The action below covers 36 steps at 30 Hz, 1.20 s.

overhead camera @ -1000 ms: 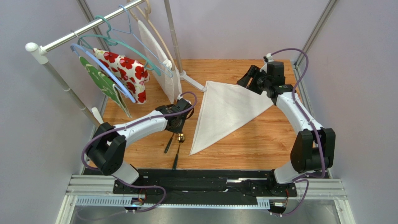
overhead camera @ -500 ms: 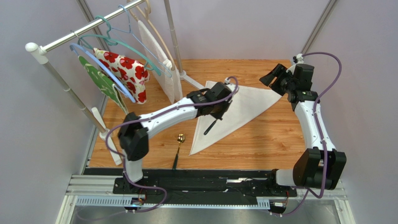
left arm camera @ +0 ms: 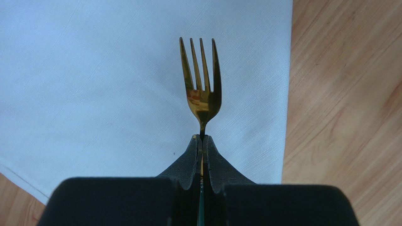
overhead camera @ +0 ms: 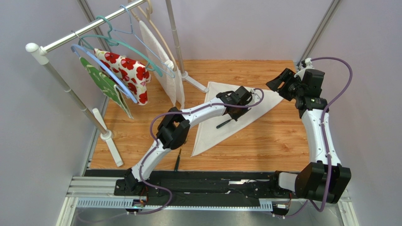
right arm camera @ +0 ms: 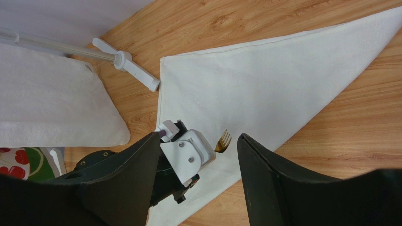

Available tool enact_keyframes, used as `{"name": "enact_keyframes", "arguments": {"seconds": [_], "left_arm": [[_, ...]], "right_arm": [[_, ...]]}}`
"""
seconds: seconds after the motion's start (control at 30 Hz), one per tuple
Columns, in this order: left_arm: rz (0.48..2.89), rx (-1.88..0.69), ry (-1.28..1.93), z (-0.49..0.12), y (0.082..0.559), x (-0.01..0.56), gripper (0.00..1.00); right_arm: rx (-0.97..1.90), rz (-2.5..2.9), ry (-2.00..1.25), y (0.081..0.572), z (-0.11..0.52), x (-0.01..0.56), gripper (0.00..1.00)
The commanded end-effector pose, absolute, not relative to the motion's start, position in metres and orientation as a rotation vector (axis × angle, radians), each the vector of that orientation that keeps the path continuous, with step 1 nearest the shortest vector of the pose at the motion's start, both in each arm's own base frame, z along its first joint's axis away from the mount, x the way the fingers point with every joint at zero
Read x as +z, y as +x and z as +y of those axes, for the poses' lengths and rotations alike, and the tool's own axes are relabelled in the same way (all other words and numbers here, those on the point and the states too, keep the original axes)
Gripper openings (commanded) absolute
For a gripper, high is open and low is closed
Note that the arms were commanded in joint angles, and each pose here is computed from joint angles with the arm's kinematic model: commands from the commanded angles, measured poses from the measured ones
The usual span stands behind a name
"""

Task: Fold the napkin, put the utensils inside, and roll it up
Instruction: Place the utensil onto the napkin

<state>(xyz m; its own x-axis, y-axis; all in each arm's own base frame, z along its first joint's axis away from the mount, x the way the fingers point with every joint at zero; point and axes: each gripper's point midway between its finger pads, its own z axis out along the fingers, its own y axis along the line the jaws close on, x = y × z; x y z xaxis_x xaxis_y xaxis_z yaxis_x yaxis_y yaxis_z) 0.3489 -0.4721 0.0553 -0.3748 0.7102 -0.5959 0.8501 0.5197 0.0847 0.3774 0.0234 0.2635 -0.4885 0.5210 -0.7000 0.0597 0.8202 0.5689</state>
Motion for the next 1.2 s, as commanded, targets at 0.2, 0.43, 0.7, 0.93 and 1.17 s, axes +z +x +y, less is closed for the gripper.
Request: {"name": "enact_keyframes", "arguments": {"seconds": [0.2,0.43,0.7,0.93,1.17], "left_arm": [[2.046,-0.395,1.332,-0.503,0.36,0.075,0.0],[2.067,-0.395,1.303,-0.511,0.366,0.062,0.0],[2.083,-0.375,1.265,-0.513,0.374,0.051,0.0],[2.099,-0.372,1.178,-0.512,0.385,0.055,0.0],[2.11,-0.358,1.156,-0.509,0.39,0.054,0.0]], "right_arm": [[0.635,2.029,0.404,0.378,0.027,0.26,0.65],[0.637,2.03,0.403,0.378,0.027,0.259,0.65],[0.639,2.03,0.406,0.378,0.026,0.259,0.65],[0.64,2.034,0.409,0.378,0.025,0.257,0.65],[0.644,2.038,0.409,0.379,0.025,0.255,0.65]]}}
